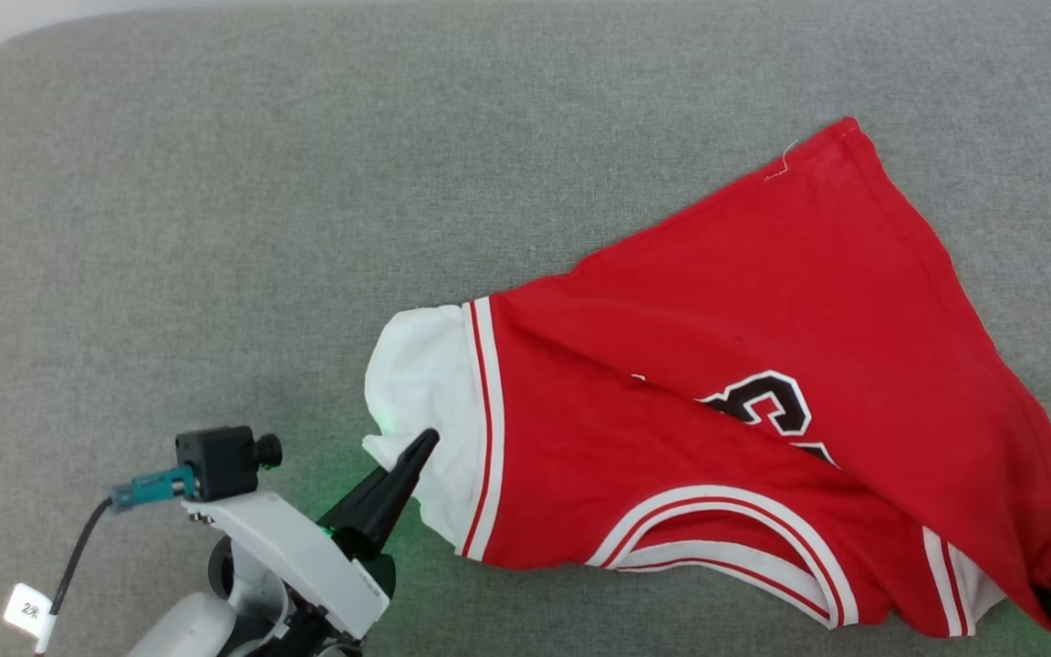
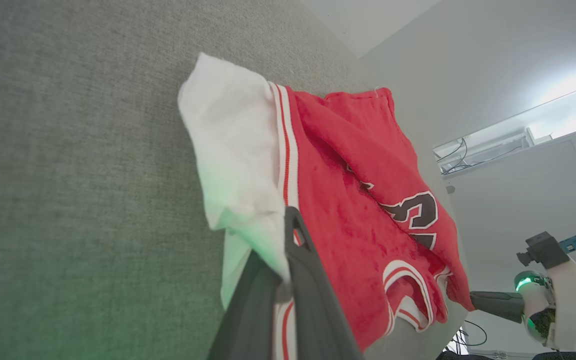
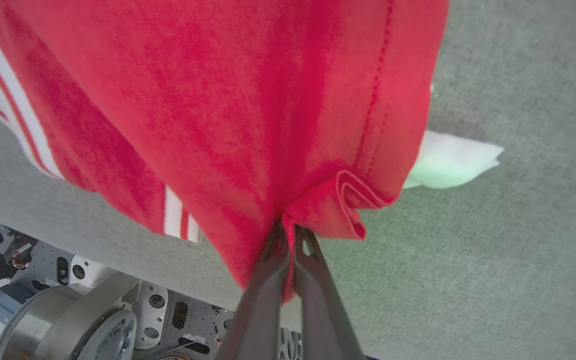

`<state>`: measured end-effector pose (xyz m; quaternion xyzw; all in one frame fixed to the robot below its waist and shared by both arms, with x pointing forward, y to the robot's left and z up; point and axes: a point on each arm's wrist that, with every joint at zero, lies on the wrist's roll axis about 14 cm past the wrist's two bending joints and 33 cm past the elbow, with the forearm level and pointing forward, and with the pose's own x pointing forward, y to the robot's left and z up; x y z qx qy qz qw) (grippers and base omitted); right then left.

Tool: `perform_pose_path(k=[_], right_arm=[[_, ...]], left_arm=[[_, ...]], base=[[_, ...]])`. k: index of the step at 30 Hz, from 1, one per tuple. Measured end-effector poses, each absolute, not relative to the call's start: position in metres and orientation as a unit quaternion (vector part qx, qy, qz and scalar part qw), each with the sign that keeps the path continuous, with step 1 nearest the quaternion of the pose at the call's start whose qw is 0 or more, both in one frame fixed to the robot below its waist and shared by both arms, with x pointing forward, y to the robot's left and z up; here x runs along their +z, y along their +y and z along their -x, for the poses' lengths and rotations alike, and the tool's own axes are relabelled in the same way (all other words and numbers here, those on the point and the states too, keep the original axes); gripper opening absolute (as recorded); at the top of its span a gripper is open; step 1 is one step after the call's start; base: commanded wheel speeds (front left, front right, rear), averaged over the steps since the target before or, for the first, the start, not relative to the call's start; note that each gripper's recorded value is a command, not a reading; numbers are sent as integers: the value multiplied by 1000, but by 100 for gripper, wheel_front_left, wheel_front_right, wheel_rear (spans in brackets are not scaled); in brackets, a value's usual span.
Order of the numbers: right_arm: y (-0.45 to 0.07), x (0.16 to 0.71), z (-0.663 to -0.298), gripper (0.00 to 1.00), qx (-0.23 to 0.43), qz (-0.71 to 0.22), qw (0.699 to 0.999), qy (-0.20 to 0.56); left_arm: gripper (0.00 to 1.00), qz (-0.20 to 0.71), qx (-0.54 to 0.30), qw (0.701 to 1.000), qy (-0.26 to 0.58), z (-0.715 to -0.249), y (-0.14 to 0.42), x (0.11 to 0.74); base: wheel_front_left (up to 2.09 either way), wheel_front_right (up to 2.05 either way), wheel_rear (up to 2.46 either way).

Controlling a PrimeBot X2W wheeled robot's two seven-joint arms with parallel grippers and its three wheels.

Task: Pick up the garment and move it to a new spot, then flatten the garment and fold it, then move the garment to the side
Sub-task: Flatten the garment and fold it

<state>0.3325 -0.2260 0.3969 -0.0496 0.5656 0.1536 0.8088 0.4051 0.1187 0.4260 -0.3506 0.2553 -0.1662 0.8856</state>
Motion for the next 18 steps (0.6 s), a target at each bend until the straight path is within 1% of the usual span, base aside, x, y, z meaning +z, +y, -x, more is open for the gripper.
perform_pose_path(k=[1,2,3,4,7,11,14,18], right_arm=[[-224,398,-333,4,154,48,813,560],[-223,401,-338,37,151,44,823,547],[-223,403,-342,76,147,43,831,535],[-225,406,-345,100,144,47,837,526],[-231,424,-365,100,130,49,865,483],[-238,453,-392,100,120,61,892,432],[-243,477,-414,100,116,79,907,398],[-237,503,-450,100,124,94,923,351]], left_arm=[[0,350,-167,886,256,-405,119,426],[0,349,-167,886,257,-405,119,426],[0,349,-167,886,257,-405,119,426],[0,349,-167,886,256,-404,119,426],[0,348,-168,886,257,-402,118,427],[0,349,-166,886,257,-398,119,429],[0,351,-164,886,256,-396,120,430],[0,356,-158,885,254,-393,122,430]], base=[[0,0,0],[0,0,0],[0,0,0],[0,0,0],[0,0,0],[0,0,0],[0,0,0],[0,0,0]])
